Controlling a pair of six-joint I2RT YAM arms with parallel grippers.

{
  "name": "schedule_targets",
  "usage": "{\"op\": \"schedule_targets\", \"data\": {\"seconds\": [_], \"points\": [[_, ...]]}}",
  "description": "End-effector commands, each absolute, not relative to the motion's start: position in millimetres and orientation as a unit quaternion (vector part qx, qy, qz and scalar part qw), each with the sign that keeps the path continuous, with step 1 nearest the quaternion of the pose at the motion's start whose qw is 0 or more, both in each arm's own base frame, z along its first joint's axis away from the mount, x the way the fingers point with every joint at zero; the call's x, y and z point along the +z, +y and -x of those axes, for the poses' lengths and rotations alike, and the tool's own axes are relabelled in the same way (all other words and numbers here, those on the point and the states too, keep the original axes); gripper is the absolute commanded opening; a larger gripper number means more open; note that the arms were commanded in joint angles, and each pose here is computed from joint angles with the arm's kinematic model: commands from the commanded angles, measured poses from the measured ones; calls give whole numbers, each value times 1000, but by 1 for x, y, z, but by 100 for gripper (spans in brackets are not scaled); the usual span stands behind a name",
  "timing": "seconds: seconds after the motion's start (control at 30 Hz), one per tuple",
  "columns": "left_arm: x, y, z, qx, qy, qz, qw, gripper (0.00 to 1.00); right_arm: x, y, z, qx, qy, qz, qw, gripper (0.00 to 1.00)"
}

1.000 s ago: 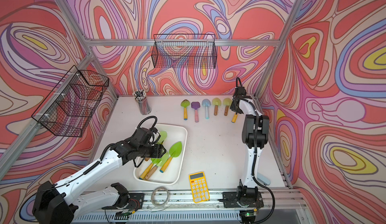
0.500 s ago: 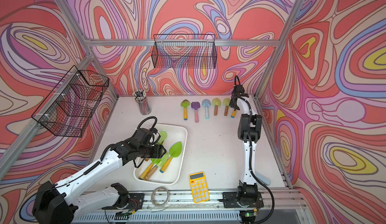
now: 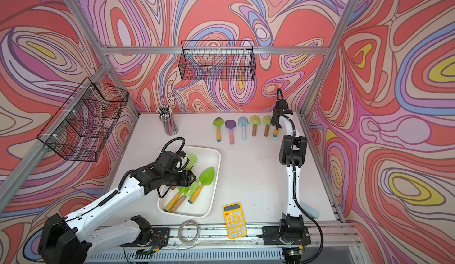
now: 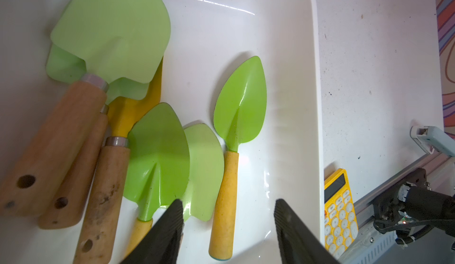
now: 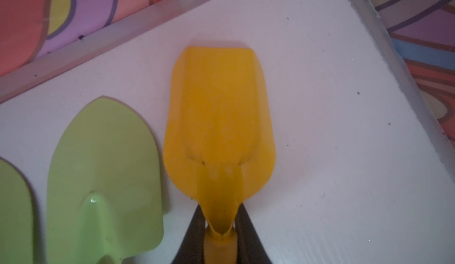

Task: Take the shovel out of the storage box
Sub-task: Place the shovel at the center of the board, then pick up the shovel from the storage box.

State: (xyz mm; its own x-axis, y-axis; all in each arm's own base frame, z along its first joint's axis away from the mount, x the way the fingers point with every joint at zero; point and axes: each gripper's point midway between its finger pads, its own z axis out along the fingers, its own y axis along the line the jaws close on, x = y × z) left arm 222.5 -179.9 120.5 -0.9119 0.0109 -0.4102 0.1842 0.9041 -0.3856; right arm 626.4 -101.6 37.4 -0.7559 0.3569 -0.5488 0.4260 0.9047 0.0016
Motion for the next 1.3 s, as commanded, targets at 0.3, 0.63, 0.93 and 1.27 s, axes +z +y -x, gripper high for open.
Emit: {"op": "schedule_targets", "data": {"seconds": [0.3,0.63,0.93,1.27], "points": [[115,-169,-217,-180,963,-58,191,68,60,-96,-612,-30,933,-223,282,39],[109,-174,-208,-177,968,-70,166,63,151,-85,-583,11,903,-246,351,47],[82,-180,-181,-120,979,-97,135,59,194,-12,-522,90,894,-216,382,46],[50,-171,-156,-50,987,-110,108,59,194,114,-461,154,915,-93,360,45]]}}
